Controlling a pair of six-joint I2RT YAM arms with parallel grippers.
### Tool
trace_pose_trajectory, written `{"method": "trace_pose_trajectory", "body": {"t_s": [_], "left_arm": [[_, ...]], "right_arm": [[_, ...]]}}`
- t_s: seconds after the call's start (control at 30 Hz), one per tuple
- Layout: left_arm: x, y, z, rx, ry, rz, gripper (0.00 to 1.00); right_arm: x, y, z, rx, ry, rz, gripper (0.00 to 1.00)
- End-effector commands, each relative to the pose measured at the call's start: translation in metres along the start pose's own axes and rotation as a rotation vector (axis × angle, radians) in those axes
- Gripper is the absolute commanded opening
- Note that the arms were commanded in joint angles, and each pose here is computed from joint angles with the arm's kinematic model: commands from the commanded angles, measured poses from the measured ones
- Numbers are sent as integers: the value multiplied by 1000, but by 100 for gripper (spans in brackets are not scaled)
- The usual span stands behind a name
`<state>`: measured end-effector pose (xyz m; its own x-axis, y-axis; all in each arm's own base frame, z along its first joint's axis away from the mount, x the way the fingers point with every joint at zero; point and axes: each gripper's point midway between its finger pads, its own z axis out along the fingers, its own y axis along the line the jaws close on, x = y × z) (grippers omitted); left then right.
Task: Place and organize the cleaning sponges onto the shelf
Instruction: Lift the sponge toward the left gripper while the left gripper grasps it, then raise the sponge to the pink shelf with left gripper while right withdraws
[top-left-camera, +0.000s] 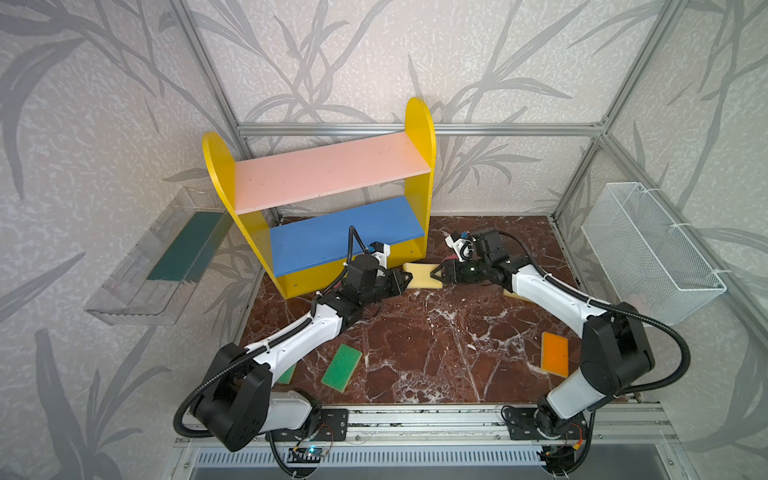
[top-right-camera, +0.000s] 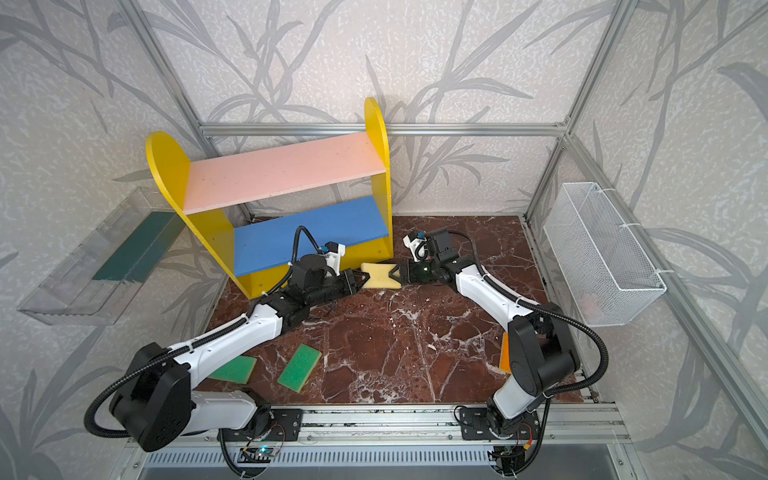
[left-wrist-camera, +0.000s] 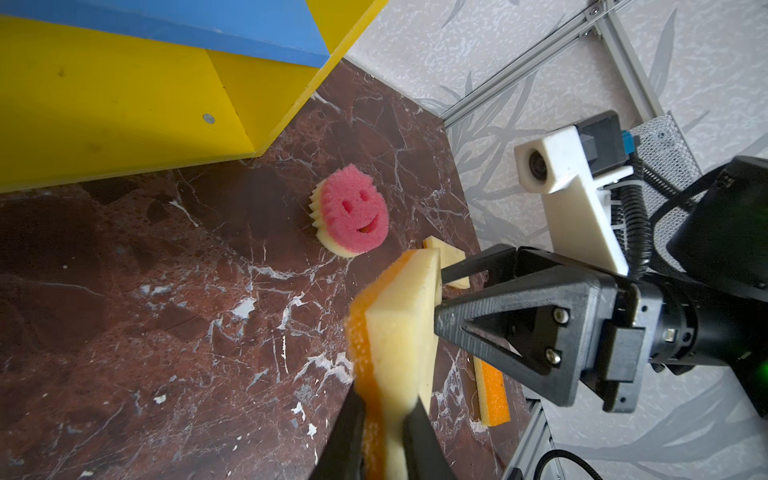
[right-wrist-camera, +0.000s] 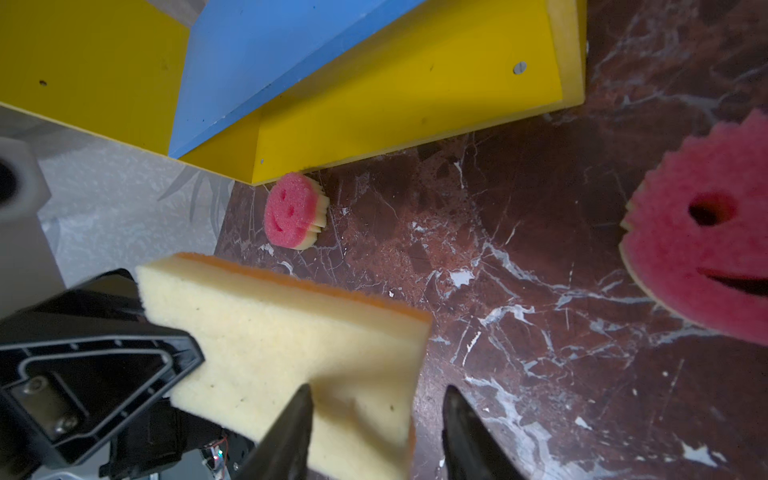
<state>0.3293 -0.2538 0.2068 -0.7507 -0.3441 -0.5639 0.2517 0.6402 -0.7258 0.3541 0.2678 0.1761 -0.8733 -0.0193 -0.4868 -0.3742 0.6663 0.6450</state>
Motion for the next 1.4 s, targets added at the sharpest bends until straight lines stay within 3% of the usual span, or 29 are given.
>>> {"method": "trace_pose_trajectory", "body": {"t_s": [0.0, 0.17, 0.4, 0.63, 0.9, 1.03, 1.2, 1.37], "left_arm": [[-21, -19, -23, 25, -86, 1, 15], [-44, -51, -54, 68, -148, 18, 15], [-93, -99, -99, 72, -239, 71, 16], [-153, -131, -126, 49, -355, 92, 16], [-219, -151, -116, 60, -405, 83, 16], [-247, -149, -103, 59, -415, 67, 16], [-280, -136, -96, 56, -522, 7, 14], [-298, -127, -76, 53, -512, -37, 15]], "right_arm": [[-12, 18, -18, -9, -54, -50, 63], [-15, 12, -46, 11, -128, -22, 68], [-18, -12, -113, 69, -369, 59, 74], [-3, -16, -120, 94, -356, 48, 76], [3, -22, -109, 84, -319, 42, 76], [5, -26, -105, 91, -311, 39, 76], [7, -30, -97, 76, -296, 53, 76], [10, -32, -92, 71, -271, 60, 75]]}}
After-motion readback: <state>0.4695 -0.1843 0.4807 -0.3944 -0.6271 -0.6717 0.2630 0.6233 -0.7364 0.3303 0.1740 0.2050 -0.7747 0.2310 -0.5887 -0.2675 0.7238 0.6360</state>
